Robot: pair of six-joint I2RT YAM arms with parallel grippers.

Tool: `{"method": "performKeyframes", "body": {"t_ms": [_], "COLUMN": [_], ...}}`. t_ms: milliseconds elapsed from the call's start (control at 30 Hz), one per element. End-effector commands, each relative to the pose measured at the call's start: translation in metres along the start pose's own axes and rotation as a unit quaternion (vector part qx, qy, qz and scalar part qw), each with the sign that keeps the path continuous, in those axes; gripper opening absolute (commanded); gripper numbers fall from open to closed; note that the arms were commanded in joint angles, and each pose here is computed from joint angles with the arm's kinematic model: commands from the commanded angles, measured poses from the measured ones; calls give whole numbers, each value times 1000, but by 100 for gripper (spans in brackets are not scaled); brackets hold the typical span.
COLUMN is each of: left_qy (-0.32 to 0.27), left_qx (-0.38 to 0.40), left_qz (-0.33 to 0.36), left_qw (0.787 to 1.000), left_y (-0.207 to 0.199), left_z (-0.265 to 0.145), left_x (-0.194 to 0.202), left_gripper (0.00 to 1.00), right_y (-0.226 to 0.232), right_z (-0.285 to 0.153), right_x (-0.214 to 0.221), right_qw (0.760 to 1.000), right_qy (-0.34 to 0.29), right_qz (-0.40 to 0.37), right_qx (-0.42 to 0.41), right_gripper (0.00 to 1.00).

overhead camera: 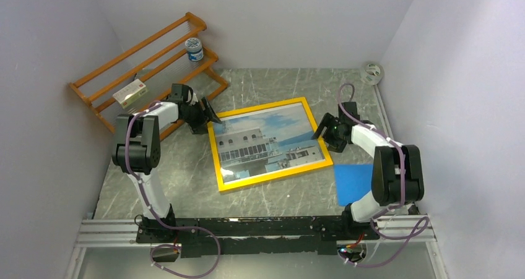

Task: Put the photo into the frame
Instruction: Adjust the photo frame at the center of the board, then reset both arms

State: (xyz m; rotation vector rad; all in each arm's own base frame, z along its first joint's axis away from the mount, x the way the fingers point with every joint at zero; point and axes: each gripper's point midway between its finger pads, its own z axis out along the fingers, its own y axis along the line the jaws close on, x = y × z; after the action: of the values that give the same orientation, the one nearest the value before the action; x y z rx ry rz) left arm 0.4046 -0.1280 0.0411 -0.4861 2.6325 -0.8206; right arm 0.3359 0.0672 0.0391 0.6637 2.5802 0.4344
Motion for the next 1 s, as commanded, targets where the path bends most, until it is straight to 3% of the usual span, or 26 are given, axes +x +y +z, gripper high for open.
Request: {"method": "performKeyframes", "body": {"t_ms": [0, 200, 333, 700, 967], "left_qy": [12, -33, -57, -126, -226], "left_qx": [36, -82, -113, -59, -44], "left_qz": [8, 40, 66, 117, 131], "left_qw": [999, 995, 990, 983, 964], "left_y": [-26, 1, 2, -38, -53], "left_z": [8, -15, -39, -131, -226], "left_x": [0, -20, -27, -3, 30], "left_gripper": [77, 90, 94, 94, 94], "right_y": [40, 10, 5, 9, 12], "right_z": [-24, -51, -79, -138, -196], "right_x": [30, -24, -58, -73, -77], "right_qw": [996, 995, 984, 978, 970], "right_qy": [38, -51, -111, -149, -204], "right_qz": [28, 42, 43, 25, 19], "right_qx": [-76, 77, 129, 147, 128], "right_gripper": [78, 82, 88, 89, 89]}}
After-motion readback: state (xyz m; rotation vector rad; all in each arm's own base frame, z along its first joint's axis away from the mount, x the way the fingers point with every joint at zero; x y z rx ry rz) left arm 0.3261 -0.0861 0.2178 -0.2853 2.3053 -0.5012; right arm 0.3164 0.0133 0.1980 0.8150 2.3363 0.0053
